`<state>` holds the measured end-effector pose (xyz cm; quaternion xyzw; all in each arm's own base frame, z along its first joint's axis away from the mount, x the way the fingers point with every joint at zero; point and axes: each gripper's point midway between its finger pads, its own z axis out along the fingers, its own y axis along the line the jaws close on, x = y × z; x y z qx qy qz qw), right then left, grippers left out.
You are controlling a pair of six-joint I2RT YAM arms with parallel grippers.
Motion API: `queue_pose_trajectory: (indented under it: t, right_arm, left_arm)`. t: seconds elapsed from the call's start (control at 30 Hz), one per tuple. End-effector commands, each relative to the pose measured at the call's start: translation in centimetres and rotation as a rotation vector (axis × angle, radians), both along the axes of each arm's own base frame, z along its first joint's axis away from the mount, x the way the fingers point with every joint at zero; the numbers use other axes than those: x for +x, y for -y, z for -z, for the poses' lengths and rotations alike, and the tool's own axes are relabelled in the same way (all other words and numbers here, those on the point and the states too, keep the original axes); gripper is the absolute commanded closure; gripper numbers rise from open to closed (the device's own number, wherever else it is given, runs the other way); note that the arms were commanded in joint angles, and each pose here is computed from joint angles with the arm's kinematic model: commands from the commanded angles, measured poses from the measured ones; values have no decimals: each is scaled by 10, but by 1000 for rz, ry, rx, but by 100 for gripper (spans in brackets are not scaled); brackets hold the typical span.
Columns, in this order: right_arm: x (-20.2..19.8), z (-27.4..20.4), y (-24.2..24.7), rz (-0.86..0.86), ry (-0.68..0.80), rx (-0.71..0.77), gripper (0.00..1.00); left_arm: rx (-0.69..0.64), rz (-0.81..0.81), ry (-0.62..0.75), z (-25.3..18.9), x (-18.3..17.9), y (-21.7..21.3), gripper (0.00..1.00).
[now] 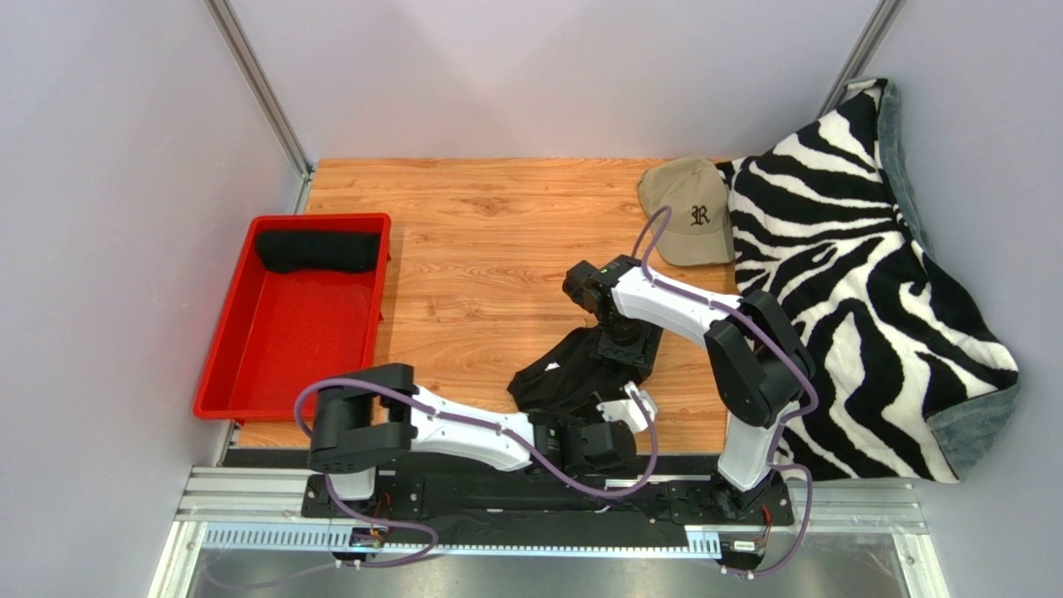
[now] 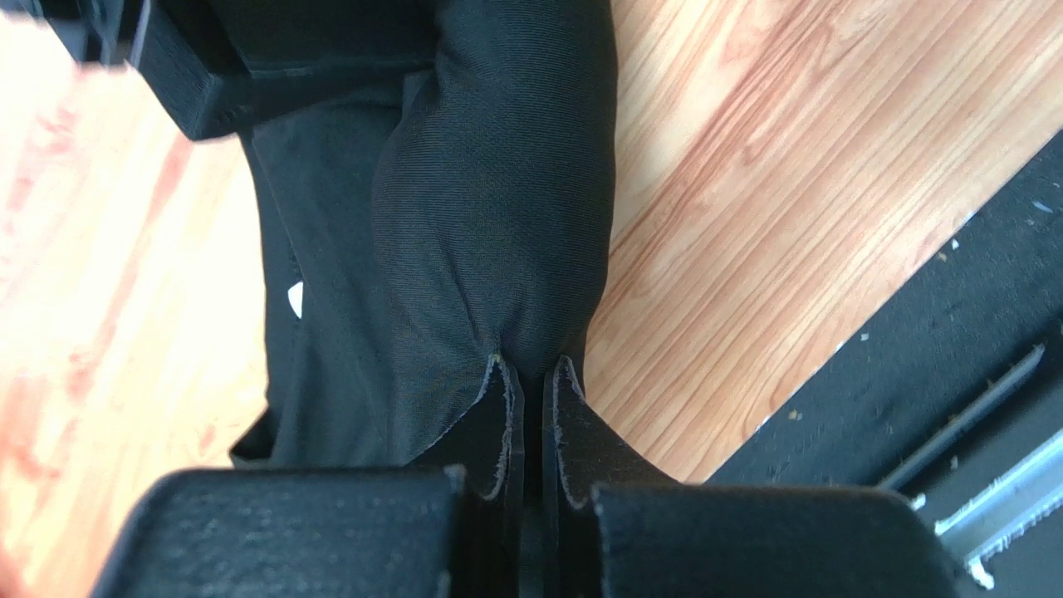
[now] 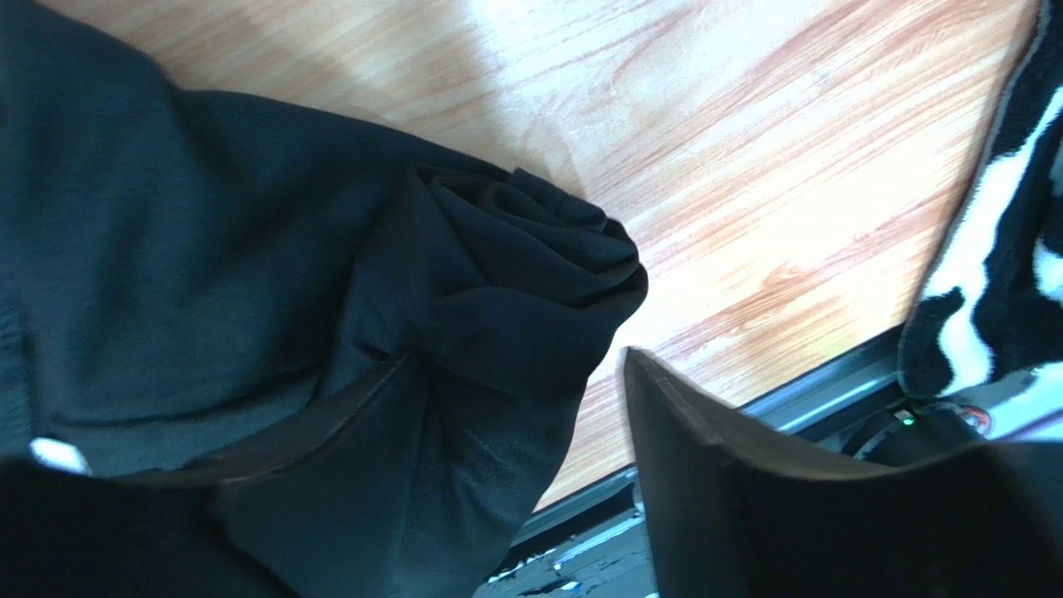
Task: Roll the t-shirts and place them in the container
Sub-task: Roll the T-shirt to the center of the board.
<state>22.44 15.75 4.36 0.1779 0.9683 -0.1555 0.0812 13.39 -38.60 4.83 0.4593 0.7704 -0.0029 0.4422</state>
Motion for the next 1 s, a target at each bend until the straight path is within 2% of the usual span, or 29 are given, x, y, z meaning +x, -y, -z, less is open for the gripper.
queue_pose_trajectory:
  t: [0.0,0.13,0.33,0.47,0.53,0.7,0.83,0.97]
  right_arm:
    - [21,-28,-9,49,170,99,32]
    - [31,-55,-1,87,287,121,30]
    - [36,-84,12,134,420,160,29]
    - [33,-102,15,158,520,250,28]
    - [30,-99,16,159,550,281,29]
    - [16,-97,13,167,628,375,29]
    - [3,-81,8,161,635,399,29]
    - [-5,-72,-7,144,646,438,30]
  left_arm:
    - [-154,35,-137,-16,-10,5,100]
    - [-245,62,-234,-24,-13,5,100]
    - [-316,85,-394,-25,-18,3,100]
    - [-384,62,-530,-20,-20,-4,100]
    - [-466,52,-617,-27,-17,-2,100]
    - [-550,13,-820,-20,-18,-13,100]
    - [-663,-71,-978,-17,-6,-24,100]
    - [-717,-91,-1116,-16,-4,-30,100]
